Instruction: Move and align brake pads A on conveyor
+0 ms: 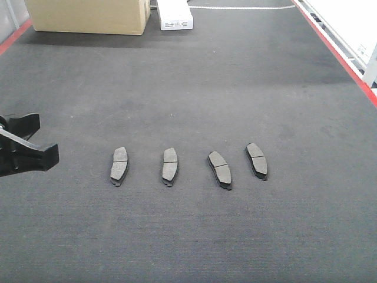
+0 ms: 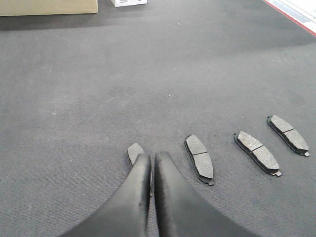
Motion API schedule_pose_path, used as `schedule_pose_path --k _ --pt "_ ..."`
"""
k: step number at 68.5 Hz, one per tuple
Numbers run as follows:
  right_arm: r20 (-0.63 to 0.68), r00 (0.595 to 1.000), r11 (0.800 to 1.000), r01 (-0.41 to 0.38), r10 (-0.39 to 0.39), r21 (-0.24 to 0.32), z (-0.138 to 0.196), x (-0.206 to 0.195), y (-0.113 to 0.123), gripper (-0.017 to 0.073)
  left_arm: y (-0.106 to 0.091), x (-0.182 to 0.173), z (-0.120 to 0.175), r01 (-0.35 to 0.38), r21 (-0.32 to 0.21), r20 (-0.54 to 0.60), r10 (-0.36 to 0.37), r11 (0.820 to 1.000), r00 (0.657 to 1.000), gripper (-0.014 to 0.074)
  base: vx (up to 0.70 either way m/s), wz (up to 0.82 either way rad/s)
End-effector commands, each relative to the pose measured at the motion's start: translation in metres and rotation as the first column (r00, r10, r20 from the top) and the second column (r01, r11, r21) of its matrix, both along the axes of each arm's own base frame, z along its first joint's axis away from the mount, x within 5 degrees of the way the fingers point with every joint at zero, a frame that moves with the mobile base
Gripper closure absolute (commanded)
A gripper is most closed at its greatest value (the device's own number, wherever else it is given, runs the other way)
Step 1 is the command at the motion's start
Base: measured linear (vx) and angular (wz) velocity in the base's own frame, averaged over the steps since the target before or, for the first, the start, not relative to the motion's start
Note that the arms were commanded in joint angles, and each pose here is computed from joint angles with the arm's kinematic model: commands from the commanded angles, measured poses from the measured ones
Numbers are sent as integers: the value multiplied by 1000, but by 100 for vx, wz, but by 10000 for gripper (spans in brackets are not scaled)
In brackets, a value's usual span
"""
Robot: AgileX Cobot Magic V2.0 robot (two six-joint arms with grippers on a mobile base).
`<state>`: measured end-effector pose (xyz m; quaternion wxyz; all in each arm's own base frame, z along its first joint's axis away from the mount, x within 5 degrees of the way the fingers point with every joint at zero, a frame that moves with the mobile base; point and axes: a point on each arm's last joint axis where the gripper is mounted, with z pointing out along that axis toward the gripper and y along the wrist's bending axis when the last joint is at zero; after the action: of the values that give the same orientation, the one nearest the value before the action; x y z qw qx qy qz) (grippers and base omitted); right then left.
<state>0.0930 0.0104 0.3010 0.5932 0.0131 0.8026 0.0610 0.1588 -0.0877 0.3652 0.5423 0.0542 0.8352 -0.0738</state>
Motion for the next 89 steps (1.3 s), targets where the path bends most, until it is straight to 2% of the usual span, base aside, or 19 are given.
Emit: schedule_pose_path --k 1,15,22,24,31,33,38,40,47,49,53,55,61,65,79,85,89 --pt "74 997 999 -30 31 -12 13 1 2 569 -1 -1 12 28 -13 64 -27 1000 998 600 0 0" --pt "74 997 999 -30 31 -12 13 1 2 569 -1 -4 12 45 -5 54 -45 999 998 600 0 0" --pt "74 997 999 -30 31 -12 13 1 2 569 1 -11 13 94 -24 27 -94 995 995 600 0 0" --pt "74 997 999 -30 31 -12 13 1 2 569 0 -12 13 113 -17 30 -112 993 993 600 0 0" --pt "74 997 999 -30 31 -12 13 1 2 569 2 -19 18 171 -41 46 -169 984 984 600 0 0" --pt "74 997 999 -30 31 -12 13 1 2 569 2 -20 19 190 -27 60 -189 981 980 600 0 0" --pt "74 997 999 -30 31 -12 13 1 2 569 3 -26 23 246 -33 84 -243 969 966 600 0 0" --pt "74 997 999 -30 31 -12 13 1 2 569 3 -29 25 270 -10 101 -268 963 958 600 0 0" --pt "74 997 999 -30 31 -12 13 1 2 569 4 -38 31 349 -2 153 -345 937 926 600 0 0" --pt "74 997 999 -30 31 -12 13 1 2 569 5 -40 33 367 25 174 -365 930 914 600 0 0" --pt "74 997 999 -30 31 -12 13 1 2 569 6 -45 38 400 30 215 -397 916 892 600 0 0" --pt "74 997 999 -30 31 -12 13 1 2 569 7 -47 40 410 16 227 -402 912 887 600 0 0" --pt "74 997 999 -30 31 -12 13 1 2 569 10 -53 44 432 41 269 -426 901 864 600 0 0" --pt "74 997 999 -30 31 -12 13 1 2 569 11 -55 45 440 39 282 -432 897 857 600 0 0" --pt "74 997 999 -30 31 -12 13 1 2 569 18 -61 40 425 56 345 -417 903 841 600 0 0" --pt "74 997 999 -30 31 -12 13 1 2 569 30 -70 30 384 50 397 -371 922 840 600 0 0" --pt "74 997 999 -30 31 -12 13 1 2 569 43 -79 20 323 25 424 -303 946 854 600 0 0"
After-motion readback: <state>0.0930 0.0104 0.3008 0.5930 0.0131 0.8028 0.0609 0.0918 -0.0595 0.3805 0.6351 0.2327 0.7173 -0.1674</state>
